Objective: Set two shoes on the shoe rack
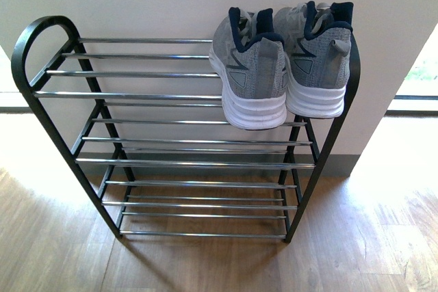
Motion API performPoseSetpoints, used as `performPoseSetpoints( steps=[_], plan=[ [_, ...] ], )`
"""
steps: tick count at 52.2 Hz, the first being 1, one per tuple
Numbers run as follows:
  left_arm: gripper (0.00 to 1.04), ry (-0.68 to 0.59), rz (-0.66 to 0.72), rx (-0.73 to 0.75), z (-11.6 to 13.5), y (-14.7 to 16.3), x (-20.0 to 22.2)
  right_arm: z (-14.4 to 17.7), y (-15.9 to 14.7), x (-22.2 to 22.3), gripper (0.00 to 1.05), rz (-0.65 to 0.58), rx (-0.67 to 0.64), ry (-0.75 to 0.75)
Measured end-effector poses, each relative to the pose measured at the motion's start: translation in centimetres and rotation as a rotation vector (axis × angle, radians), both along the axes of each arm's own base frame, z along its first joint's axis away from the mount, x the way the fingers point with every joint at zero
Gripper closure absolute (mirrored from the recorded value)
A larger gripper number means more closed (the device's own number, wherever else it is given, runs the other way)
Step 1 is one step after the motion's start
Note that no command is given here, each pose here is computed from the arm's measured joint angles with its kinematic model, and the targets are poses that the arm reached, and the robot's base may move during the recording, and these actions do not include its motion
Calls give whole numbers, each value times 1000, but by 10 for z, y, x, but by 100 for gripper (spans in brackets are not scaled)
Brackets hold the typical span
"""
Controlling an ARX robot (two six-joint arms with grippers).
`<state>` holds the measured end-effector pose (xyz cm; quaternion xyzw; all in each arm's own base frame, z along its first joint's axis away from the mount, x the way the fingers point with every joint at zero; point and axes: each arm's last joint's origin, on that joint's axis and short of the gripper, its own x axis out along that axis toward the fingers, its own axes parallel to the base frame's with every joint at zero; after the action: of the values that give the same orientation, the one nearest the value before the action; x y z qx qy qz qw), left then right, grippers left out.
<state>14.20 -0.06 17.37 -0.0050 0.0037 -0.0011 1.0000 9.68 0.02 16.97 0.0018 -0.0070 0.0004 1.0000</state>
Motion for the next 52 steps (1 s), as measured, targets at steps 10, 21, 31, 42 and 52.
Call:
performPoseSetpoints(
  steps=[10,21,31,42,52],
  plan=[
    [104,-6,0,1,-6,0,-7,0,0,0,9,0,0,0],
    [104,-16,0,1,-4,0,-15,0,0,0,9,0,0,0],
    [104,-21,0,1,-3,0,-22,0,0,0,9,0,0,0],
    [104,-23,0,1,-2,0,-27,0,0,0,9,0,0,0],
    [104,-23,0,1,-2,0,-30,0,0,0,9,0,0,0]
  ],
)
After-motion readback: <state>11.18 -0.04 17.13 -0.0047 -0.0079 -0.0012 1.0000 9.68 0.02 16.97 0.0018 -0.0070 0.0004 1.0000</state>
